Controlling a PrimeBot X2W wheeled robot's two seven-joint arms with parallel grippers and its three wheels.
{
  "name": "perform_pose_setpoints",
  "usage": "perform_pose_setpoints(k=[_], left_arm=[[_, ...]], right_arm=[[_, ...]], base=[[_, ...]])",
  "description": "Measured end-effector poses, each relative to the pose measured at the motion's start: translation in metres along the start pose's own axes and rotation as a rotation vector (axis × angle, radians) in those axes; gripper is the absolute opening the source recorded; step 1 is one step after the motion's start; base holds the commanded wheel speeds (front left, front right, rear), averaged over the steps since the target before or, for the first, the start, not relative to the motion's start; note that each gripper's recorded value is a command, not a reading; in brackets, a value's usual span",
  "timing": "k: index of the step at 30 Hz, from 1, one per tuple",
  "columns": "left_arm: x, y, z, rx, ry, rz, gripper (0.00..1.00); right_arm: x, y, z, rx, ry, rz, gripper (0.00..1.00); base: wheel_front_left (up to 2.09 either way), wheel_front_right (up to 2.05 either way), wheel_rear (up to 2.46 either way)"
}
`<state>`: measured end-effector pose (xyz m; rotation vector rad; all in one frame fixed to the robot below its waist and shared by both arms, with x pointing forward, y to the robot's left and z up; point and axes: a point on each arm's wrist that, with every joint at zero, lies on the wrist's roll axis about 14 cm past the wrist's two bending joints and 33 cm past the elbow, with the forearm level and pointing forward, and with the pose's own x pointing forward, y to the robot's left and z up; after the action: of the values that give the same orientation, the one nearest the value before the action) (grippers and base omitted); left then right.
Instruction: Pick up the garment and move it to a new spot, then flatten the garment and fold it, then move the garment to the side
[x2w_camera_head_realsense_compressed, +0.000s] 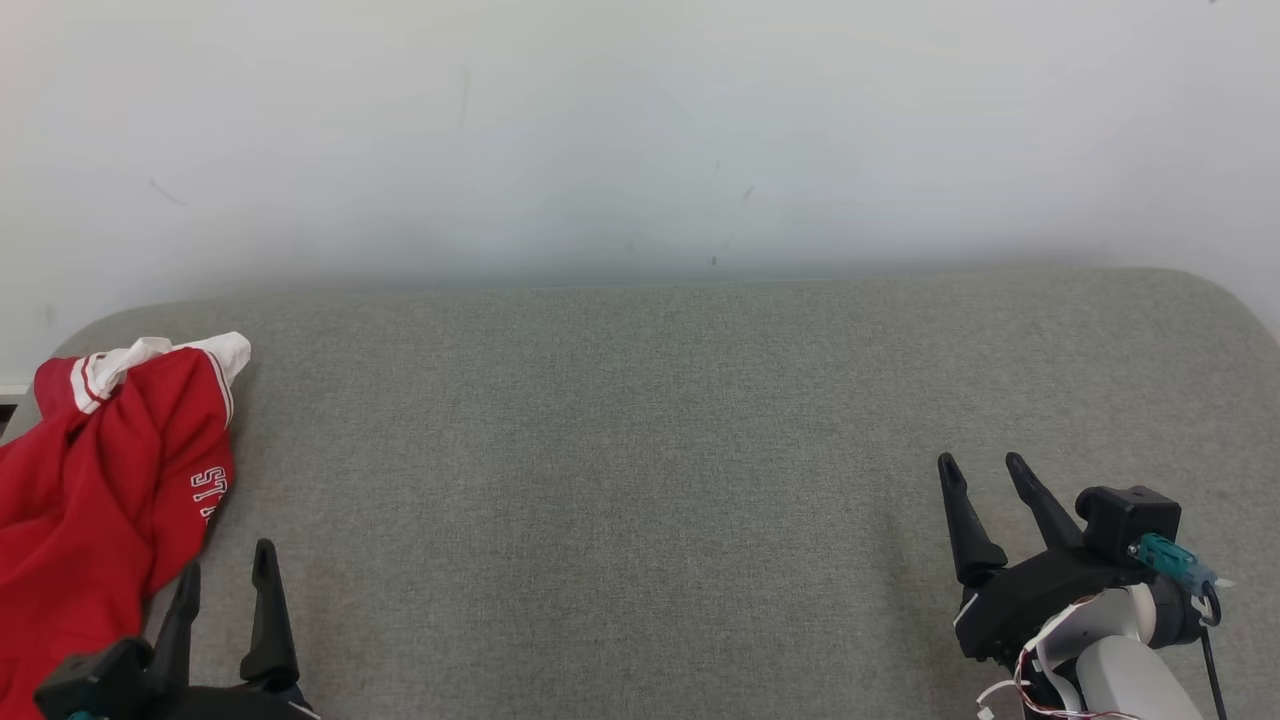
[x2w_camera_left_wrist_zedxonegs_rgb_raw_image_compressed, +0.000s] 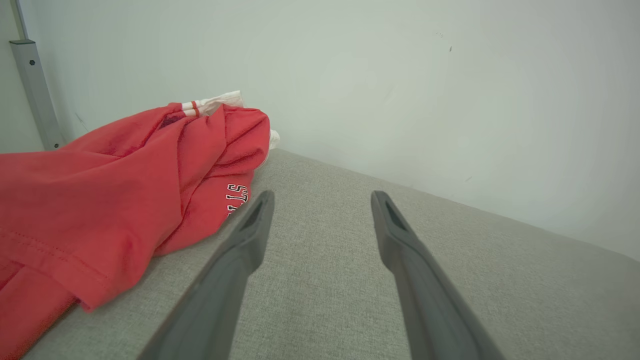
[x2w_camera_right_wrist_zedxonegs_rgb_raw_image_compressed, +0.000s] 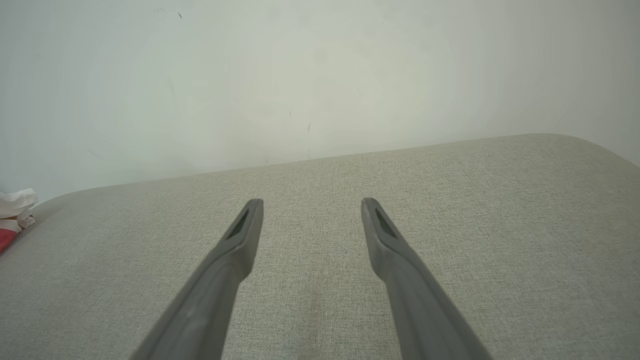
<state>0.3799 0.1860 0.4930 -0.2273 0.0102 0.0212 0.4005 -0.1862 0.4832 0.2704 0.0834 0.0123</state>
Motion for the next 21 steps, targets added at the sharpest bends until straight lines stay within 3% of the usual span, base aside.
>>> perform_pose_setpoints(k=[21], left_arm=[[-0.004, 0.001, 0.01, 0.198, -0.031, -0.023, 1.0]], right_arm=[[-0.004, 0.0, 0.008, -0.095, -0.043, 0.012, 1.0]], base=[[0.0, 0.0, 0.0]])
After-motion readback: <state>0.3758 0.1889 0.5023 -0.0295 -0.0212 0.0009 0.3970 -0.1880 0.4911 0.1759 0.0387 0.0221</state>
